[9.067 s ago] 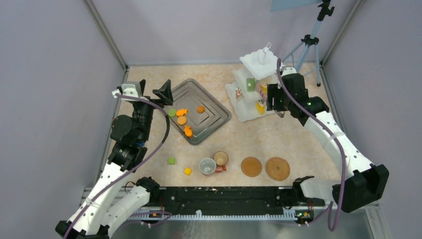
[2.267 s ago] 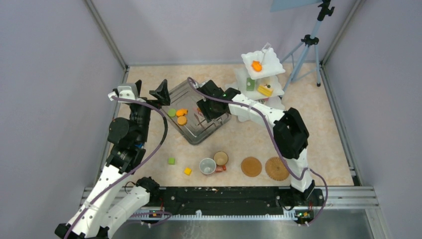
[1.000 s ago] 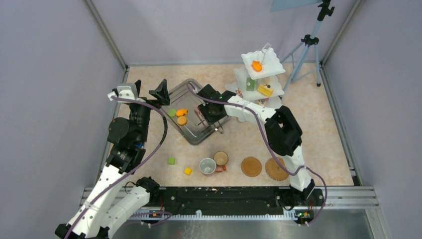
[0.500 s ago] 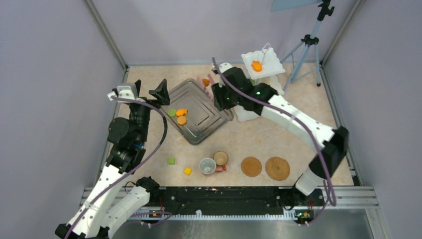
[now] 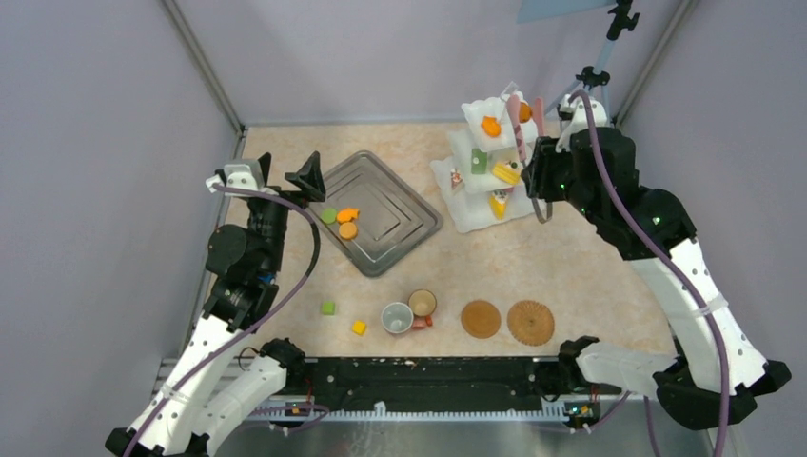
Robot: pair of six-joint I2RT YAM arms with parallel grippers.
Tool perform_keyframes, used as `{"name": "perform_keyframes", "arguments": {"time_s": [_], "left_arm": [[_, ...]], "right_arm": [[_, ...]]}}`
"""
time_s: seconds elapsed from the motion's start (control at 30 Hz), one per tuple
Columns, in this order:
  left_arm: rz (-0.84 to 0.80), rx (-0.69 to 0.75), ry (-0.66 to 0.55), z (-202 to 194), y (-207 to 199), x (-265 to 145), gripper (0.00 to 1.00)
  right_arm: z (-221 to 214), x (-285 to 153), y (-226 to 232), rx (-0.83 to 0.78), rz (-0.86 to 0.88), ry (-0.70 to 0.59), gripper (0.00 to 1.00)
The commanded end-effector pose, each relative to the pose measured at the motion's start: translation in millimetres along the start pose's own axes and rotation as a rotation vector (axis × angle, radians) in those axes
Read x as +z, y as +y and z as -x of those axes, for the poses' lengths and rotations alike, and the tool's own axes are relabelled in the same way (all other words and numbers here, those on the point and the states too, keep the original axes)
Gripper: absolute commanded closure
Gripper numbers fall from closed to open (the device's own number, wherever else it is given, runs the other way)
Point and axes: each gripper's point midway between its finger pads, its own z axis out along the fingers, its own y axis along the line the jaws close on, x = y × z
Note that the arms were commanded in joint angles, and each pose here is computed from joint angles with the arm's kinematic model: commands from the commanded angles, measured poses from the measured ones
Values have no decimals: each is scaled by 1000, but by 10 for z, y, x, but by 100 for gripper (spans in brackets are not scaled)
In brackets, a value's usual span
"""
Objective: Serve the afternoon tea
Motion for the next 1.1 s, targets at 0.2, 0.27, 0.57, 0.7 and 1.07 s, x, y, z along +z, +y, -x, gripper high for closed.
{"name": "perform_keyframes", "arguments": {"time_s": [0.2,0.27,0.57,0.7,1.07], "left_arm": [[-1,-14,-35,131,-10,29,1],[0,-11,-37,135,-8,29,1],[-1,-11,-41,153,-8,23,1],[2,-11,-41,151,-1,22,1],[-2,-17,-45,173,-6,12,1]], "right_arm": [[-141,642,-388,-13,-70,97,88],[-191,751,-454,-7,-93,126,87],[-169,849,-487,-29,-111,147,56],[-91,727,-497,-30,-112,130,46],[380,83,129,-45,71,-43,46]]}}
